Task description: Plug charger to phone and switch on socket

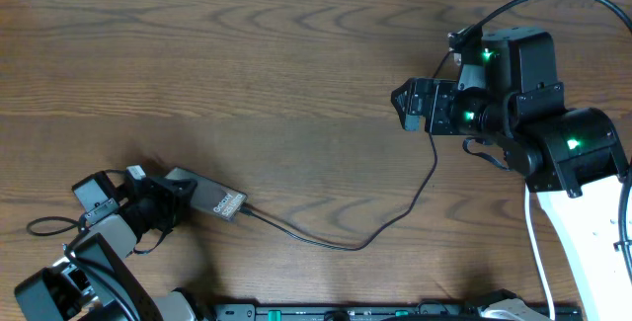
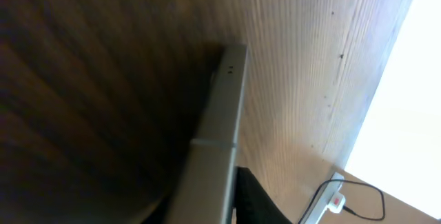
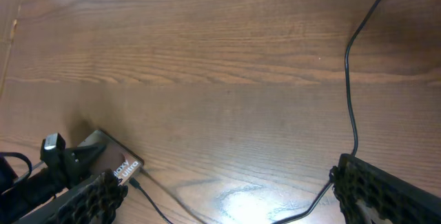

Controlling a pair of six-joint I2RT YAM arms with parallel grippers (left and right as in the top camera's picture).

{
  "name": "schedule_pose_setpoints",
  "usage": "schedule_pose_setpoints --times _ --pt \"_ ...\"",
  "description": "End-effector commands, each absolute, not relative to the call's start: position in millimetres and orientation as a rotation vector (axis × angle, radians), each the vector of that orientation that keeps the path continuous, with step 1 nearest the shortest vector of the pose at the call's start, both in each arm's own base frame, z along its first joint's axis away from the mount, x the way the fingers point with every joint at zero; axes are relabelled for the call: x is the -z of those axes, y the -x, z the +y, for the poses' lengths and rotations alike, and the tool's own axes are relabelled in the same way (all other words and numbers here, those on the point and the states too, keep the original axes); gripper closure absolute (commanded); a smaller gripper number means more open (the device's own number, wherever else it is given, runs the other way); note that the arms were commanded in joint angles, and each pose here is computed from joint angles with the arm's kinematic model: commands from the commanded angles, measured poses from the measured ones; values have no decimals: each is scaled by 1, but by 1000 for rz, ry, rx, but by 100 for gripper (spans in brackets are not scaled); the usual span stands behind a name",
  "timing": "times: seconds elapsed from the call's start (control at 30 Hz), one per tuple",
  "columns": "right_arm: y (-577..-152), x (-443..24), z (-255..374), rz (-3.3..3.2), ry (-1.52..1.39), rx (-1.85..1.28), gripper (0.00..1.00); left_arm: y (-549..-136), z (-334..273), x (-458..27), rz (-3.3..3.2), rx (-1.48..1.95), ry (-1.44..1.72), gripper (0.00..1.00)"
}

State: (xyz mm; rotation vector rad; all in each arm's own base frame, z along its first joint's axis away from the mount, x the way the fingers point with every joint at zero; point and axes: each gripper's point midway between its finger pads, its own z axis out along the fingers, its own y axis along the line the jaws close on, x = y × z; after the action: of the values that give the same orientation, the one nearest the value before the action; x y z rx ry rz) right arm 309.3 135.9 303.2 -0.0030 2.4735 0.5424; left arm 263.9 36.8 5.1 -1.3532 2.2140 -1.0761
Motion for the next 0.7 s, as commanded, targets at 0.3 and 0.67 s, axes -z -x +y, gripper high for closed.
schedule_pose_setpoints --times 0.3,0.67 --pt "-309 -306 136 2467 -5 -541 4 -253 35 4 2261 1036 1413 51" --pt "-309 -306 136 2467 -4 -541 4 -231 30 17 2331 986 1543 30"
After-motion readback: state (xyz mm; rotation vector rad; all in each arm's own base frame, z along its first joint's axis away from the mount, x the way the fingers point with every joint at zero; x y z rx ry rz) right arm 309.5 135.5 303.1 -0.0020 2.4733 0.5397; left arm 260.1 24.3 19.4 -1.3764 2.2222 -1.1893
